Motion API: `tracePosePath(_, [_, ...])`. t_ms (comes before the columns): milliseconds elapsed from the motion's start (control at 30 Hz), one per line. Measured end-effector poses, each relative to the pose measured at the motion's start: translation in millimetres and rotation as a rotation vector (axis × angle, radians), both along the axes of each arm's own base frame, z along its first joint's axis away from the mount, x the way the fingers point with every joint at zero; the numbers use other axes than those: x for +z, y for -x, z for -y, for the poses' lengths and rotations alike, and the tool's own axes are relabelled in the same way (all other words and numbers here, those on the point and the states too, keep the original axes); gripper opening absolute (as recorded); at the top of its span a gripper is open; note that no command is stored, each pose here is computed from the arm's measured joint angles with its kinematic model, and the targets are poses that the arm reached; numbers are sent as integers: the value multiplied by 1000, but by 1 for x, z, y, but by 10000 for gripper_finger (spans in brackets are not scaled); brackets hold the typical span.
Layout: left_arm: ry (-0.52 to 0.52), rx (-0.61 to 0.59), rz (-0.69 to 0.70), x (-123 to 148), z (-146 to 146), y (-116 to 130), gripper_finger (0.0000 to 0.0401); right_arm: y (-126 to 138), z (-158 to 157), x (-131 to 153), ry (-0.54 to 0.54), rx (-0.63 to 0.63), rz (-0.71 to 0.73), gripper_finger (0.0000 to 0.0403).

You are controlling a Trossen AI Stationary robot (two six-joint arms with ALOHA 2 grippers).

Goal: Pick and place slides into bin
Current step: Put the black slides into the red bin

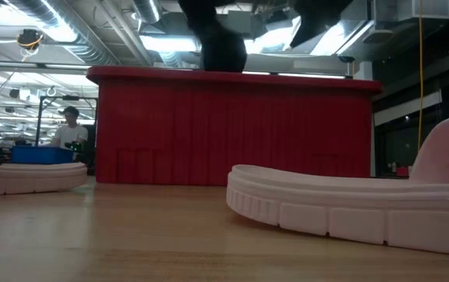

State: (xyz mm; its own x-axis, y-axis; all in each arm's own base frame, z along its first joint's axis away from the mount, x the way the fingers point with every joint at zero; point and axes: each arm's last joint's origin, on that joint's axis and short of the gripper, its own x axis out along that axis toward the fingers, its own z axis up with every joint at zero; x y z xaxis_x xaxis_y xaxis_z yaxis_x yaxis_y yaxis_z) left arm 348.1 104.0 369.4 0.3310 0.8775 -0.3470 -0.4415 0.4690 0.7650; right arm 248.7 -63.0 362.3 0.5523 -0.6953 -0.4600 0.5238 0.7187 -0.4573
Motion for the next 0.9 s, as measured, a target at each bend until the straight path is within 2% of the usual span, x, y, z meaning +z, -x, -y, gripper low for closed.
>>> tracePosePath(100, [5,39,-62,-17,-9,-8,6,-2,4,-9,-56,65,2,2])
tracePosePath(200, [21,75,-100,-31,-19,-12,7,-5,6,-13,-116,205,11,3])
tracePosePath(300, [40,109,-112,-41,-30,-14,7,-8,8,-13,-95,304,32,4])
tracePosePath(400, [52,140,-111,-49,-39,-15,6,-9,13,-11,-48,327,30,4])
tracePosePath(633, [80,158,-155,-62,-50,-16,6,-5,26,-10,-27,339,9,5])
tracePosePath(733, [119,132,-200,-68,-53,-15,6,-2,33,-10,-31,326,12,5])
tracePosePath(900, [120,134,-230,-74,-61,-16,6,2,45,-10,-63,345,38,5])
